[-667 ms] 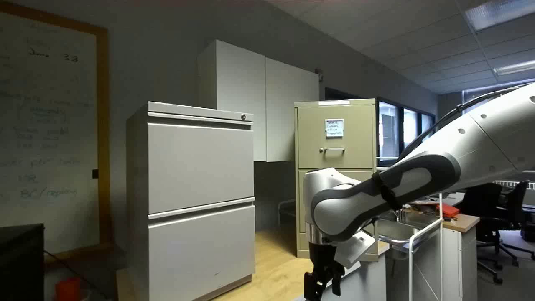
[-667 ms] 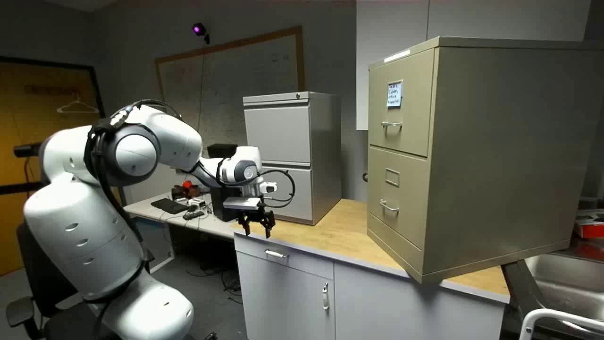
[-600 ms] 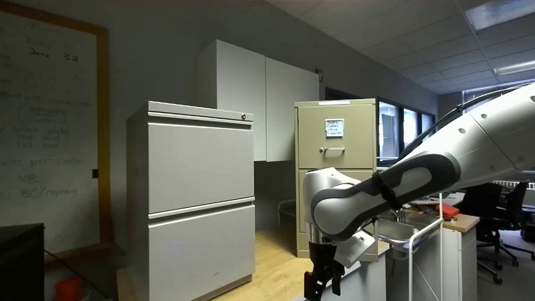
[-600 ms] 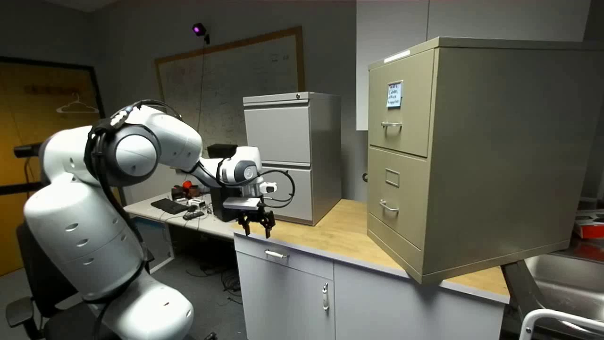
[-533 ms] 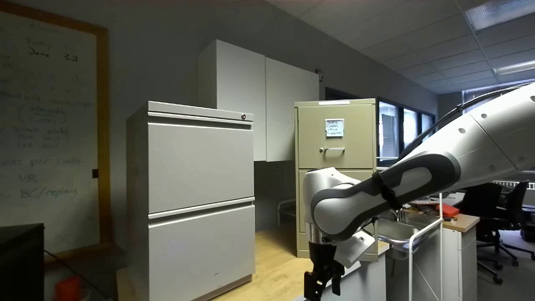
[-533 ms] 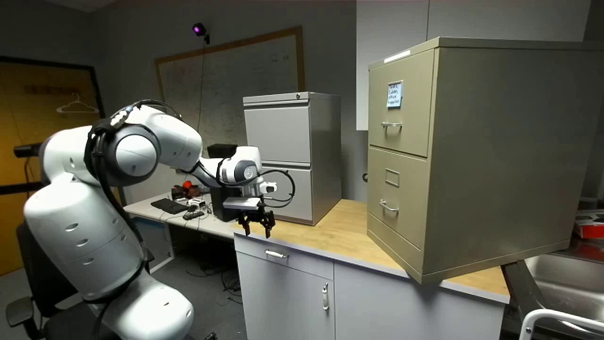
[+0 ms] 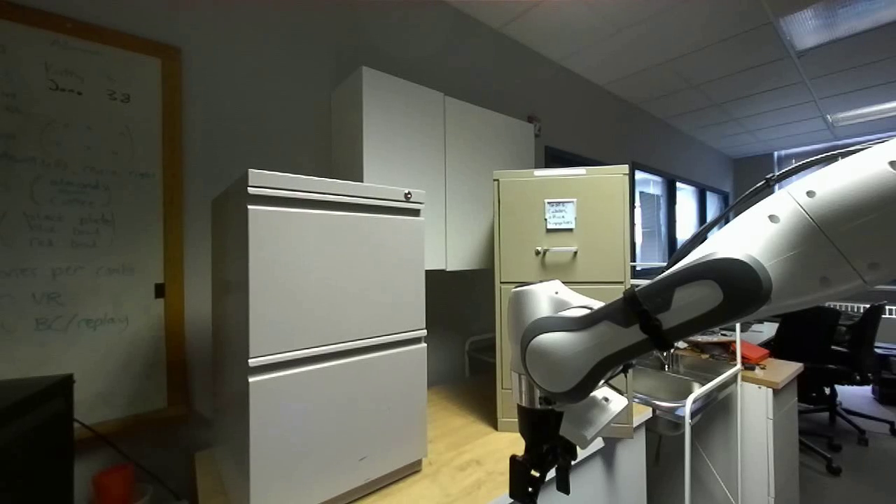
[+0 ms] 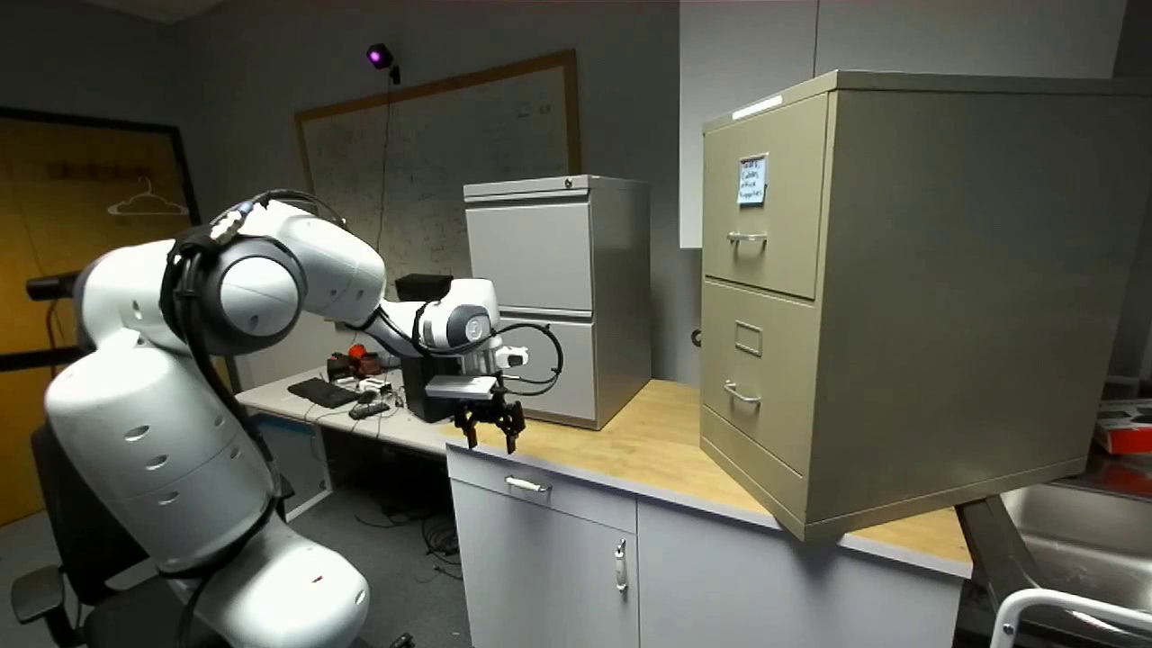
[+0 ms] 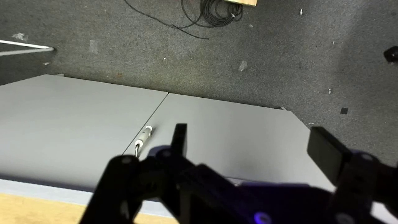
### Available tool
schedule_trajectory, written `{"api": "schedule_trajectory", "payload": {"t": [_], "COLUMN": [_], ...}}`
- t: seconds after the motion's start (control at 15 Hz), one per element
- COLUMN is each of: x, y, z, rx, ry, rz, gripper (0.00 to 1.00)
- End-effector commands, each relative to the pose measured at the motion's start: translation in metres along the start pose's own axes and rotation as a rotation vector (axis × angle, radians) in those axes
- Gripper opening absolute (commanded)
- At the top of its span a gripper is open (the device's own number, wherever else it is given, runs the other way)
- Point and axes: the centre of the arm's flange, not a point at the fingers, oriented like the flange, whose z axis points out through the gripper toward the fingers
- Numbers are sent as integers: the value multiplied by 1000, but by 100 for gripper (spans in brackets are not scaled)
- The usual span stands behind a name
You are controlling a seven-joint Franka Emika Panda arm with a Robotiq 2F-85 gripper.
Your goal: Open the bottom drawer of the cabinet to the right.
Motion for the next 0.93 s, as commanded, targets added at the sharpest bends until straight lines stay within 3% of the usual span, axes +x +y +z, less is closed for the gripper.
{"api": "schedule_trajectory", "payload": {"t": [0.0, 0.87], "x": [0, 10], "y": [0, 7], "z": [0, -9], "rx": [0, 3], "ry": [0, -6], "rz": [0, 2], "gripper": [100, 100]}}
